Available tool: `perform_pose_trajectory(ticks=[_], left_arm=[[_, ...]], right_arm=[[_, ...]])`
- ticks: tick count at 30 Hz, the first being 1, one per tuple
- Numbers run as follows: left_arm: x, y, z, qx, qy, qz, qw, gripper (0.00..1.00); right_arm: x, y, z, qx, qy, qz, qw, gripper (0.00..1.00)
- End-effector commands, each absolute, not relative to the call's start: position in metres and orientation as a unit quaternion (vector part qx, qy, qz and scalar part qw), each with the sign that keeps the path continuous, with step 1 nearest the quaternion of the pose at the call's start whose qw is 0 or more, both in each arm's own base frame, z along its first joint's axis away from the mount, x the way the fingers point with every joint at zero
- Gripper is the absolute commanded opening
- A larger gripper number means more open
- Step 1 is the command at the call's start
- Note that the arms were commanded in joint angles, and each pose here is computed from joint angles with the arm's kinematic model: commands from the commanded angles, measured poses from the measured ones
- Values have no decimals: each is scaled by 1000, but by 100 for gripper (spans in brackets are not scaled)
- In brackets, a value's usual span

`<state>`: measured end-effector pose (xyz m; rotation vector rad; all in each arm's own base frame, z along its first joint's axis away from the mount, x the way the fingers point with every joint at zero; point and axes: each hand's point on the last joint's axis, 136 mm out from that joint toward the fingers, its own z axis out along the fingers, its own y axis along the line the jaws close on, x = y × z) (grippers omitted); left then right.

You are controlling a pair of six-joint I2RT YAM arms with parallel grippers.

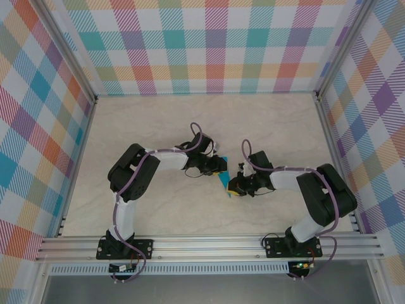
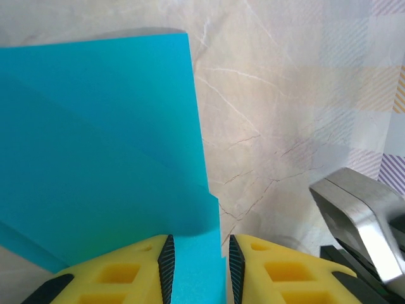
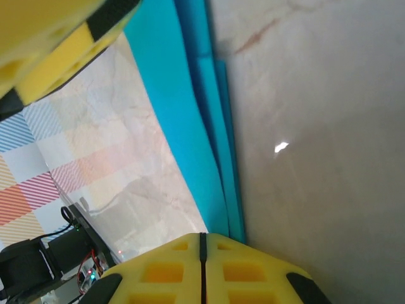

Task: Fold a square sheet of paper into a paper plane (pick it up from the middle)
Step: Fold the wing for the fifth time at the center of the table.

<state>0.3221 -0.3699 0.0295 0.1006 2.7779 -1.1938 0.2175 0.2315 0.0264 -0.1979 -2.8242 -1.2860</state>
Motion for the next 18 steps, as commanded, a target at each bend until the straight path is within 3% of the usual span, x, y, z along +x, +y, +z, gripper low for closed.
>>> perform_pose_trajectory(ticks=[1, 9, 18], left_arm=[[315, -351, -10, 16, 938, -344, 34, 32], [315, -353, -8, 18, 937, -348, 33, 32], [315, -349, -12, 21, 940, -339, 32, 32]], right_arm=[[214, 235, 45, -49, -904, -425, 16, 8], [216, 240, 25, -54, -911, -408, 38, 8], [189, 223, 0, -66, -922, -376, 69, 8]])
